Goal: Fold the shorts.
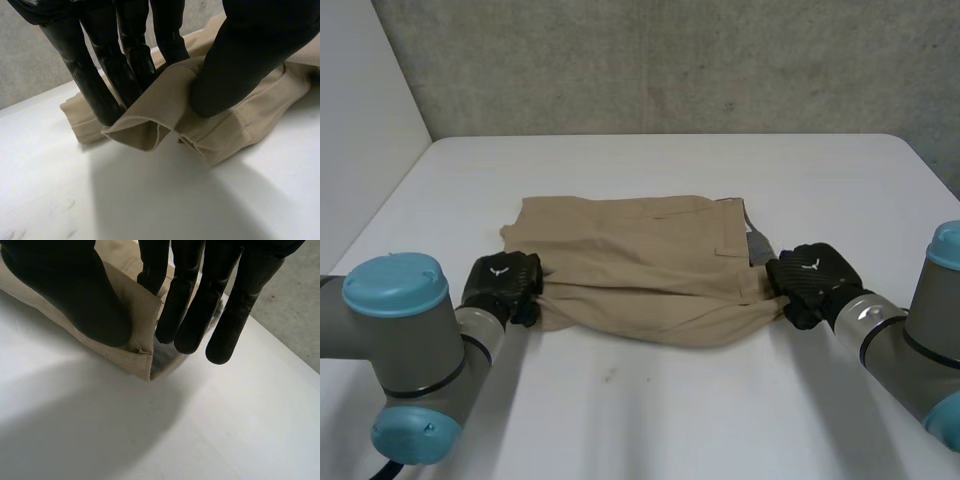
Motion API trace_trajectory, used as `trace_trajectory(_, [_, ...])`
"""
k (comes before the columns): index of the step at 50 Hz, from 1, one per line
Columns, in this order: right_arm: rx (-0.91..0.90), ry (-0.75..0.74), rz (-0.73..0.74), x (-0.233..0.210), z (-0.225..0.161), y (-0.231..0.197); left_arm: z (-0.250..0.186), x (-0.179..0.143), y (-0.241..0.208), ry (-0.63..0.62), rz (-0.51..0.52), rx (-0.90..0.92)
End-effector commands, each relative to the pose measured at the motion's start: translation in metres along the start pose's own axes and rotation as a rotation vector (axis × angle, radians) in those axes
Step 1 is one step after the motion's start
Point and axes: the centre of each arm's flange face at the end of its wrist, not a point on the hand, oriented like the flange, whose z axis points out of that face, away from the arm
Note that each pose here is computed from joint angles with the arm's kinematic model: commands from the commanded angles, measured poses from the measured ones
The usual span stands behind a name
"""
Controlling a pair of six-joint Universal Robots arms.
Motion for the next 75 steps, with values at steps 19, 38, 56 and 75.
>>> trace_trajectory(19, [-0.17,-0.049,-0.019,0.003,-0.045,-0.018,-0.075,-0.028,-0.056,0.282,0.155,-0.058])
trace_trajectory(38, [-0.067,0.049,0.131,0.001,-0.004,-0.008,-0.044,-0.029,-0.035,0.193,0.191,-0.058])
trace_trajectory(56, [-0.046,0.054,0.218,0.002,0.009,-0.011,-0.137,0.004,-0.059,0.276,0.046,0.091])
trace_trajectory(75, [-0.052,0.044,0.217,-0.001,0.008,-0.01,-0.136,0.02,0.007,0.278,0.054,-0.142])
